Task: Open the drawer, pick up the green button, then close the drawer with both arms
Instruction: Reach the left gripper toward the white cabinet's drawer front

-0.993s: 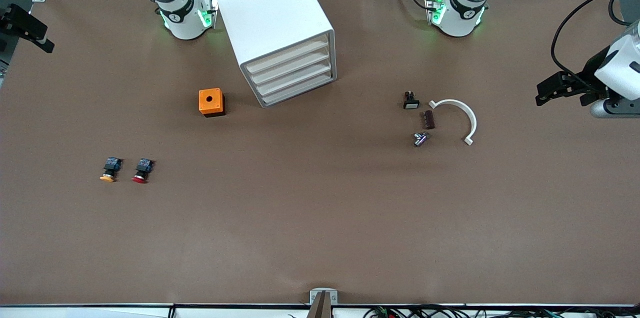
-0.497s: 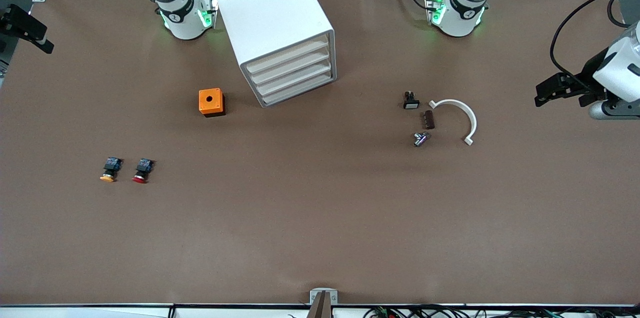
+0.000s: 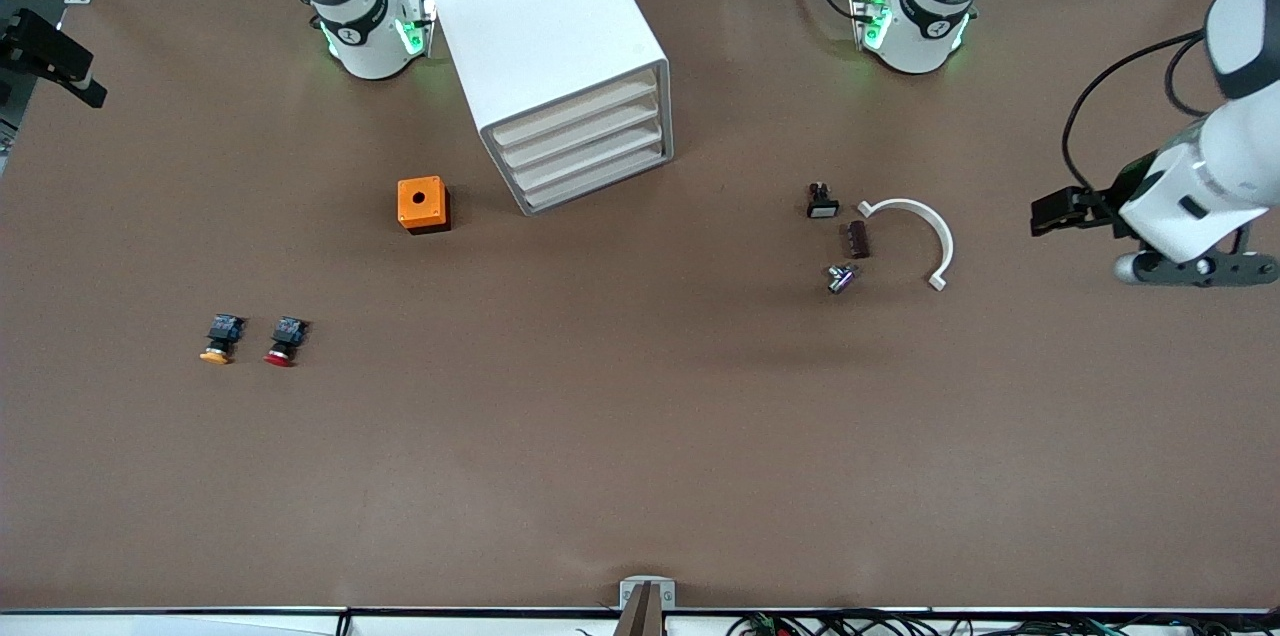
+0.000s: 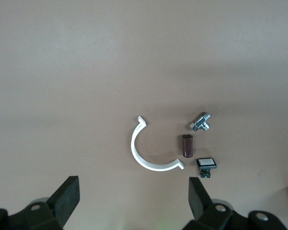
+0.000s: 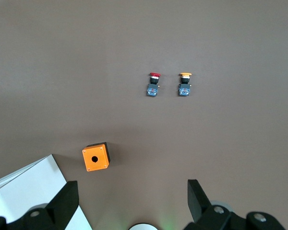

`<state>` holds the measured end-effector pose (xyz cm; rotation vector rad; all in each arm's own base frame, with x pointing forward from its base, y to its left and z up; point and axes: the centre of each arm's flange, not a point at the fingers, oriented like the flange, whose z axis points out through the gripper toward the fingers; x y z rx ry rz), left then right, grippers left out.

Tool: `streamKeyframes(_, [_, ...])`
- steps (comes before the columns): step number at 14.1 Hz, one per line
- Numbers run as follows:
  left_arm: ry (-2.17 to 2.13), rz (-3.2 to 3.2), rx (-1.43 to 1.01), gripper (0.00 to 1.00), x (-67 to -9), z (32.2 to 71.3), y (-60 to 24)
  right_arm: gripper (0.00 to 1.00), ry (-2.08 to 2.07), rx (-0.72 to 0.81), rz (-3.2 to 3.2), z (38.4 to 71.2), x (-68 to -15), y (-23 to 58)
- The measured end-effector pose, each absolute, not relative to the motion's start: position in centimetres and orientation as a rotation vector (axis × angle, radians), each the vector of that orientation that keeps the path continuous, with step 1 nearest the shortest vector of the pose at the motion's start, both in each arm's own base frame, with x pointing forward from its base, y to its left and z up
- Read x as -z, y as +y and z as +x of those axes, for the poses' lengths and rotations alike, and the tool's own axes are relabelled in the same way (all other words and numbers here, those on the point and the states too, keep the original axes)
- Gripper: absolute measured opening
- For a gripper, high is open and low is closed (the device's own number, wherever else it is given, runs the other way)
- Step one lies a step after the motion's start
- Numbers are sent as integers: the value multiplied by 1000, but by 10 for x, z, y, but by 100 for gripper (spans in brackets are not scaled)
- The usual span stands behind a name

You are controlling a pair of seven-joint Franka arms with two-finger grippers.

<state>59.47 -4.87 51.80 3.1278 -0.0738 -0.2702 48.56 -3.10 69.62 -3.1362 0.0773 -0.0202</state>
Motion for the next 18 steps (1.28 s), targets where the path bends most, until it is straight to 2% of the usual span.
streamKeyframes(12, [144, 3160, 425, 100, -376, 627, -143, 100, 77, 20, -3136, 486, -696, -31])
streamKeyframes(18, [392, 3143, 448, 100, -360, 620, -212, 100, 77, 20, -3136, 486, -696, -31])
